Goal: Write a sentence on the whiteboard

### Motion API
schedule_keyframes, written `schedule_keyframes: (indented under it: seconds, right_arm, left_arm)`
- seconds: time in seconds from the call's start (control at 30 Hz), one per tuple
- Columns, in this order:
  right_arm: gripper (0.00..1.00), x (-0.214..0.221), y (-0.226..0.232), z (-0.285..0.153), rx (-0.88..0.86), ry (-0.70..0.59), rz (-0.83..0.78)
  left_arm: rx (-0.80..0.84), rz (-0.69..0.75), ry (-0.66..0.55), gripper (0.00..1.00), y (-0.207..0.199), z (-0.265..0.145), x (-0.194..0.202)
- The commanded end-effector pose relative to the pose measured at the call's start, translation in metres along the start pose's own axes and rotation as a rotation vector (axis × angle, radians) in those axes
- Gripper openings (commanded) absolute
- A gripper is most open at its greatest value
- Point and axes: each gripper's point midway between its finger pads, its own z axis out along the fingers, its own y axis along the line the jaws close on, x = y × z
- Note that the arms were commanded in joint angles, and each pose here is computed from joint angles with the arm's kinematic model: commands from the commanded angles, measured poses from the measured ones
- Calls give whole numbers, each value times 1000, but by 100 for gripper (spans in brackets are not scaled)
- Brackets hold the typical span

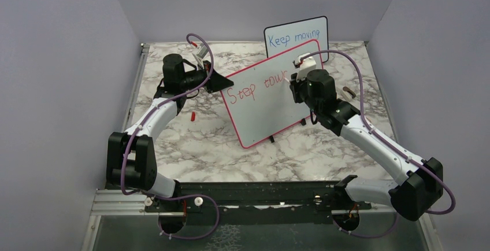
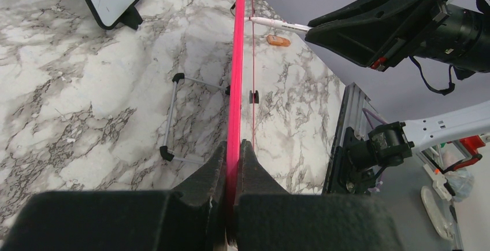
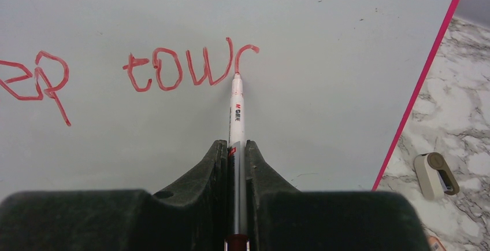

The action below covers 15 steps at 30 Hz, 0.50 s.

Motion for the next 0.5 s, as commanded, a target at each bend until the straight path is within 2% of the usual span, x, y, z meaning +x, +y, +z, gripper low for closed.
schedule_keyframes:
  seconds: [0.0, 0.47]
  right_arm:
    - [0, 25, -2, 1, 14, 76, -11]
    - [1, 21, -13, 4, 76, 69, -15]
  left_arm:
    - [8, -53, 80, 0, 6, 3, 28]
    - [9, -54, 81, 0, 6, 2, 28]
